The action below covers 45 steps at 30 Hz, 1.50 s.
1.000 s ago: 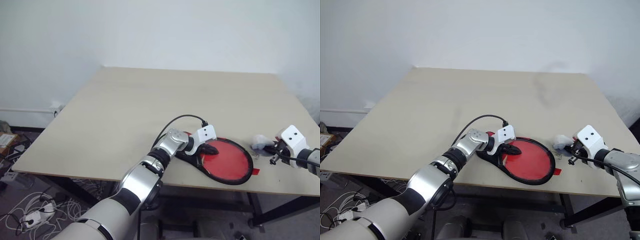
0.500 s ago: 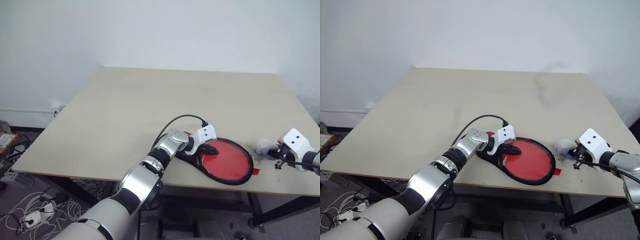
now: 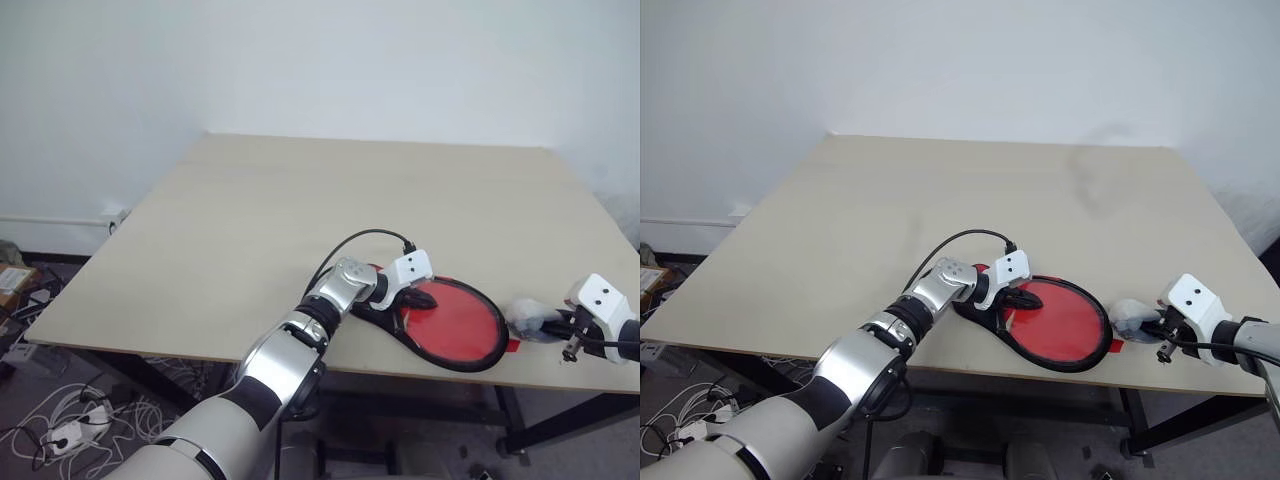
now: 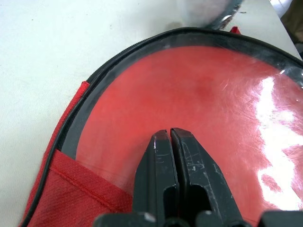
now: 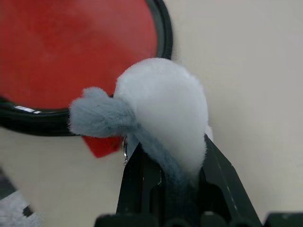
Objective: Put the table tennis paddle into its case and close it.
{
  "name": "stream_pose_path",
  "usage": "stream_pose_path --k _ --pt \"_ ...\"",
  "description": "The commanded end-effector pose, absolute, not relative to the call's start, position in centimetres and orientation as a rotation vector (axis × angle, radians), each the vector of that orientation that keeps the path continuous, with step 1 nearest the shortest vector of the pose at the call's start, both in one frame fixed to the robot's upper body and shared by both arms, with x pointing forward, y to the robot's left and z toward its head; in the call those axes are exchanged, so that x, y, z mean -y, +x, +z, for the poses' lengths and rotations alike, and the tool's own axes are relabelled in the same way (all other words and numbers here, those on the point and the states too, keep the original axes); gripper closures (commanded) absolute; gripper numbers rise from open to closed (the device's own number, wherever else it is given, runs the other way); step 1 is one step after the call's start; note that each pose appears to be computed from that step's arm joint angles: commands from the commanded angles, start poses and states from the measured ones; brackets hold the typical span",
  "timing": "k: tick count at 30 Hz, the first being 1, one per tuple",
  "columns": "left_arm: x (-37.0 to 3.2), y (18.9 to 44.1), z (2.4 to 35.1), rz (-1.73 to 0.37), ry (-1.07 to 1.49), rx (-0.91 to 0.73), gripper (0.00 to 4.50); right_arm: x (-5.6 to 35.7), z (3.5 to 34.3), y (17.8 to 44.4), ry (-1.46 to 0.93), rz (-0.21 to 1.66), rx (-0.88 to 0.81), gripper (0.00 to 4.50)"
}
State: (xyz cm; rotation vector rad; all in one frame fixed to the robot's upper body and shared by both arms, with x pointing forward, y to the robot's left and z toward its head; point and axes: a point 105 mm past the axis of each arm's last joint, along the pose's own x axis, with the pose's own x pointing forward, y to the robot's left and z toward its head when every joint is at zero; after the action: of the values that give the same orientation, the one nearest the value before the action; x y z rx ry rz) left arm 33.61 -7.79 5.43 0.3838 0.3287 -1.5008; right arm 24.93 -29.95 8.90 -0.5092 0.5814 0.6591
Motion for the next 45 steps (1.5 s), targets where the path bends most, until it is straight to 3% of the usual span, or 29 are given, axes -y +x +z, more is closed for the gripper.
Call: stream_pose_path --k 1,39,45 --pt "8.5 33.0 5.1 -1.519 0.383 -0.338 4.5 29.6 10.8 24.6 -0.532 0.687 -0.554 4.2" --pt "9.1 33.1 5.6 -1.518 0.388 -0.322 4.5 22.6 8.3 18.4 -0.335 1.072 -0.652 4.2" --pt "9.2 33.0 5.6 -1.519 0.387 -0.322 4.5 21.4 8.7 18.5 -0.317 1.113 -0.616 4.2"
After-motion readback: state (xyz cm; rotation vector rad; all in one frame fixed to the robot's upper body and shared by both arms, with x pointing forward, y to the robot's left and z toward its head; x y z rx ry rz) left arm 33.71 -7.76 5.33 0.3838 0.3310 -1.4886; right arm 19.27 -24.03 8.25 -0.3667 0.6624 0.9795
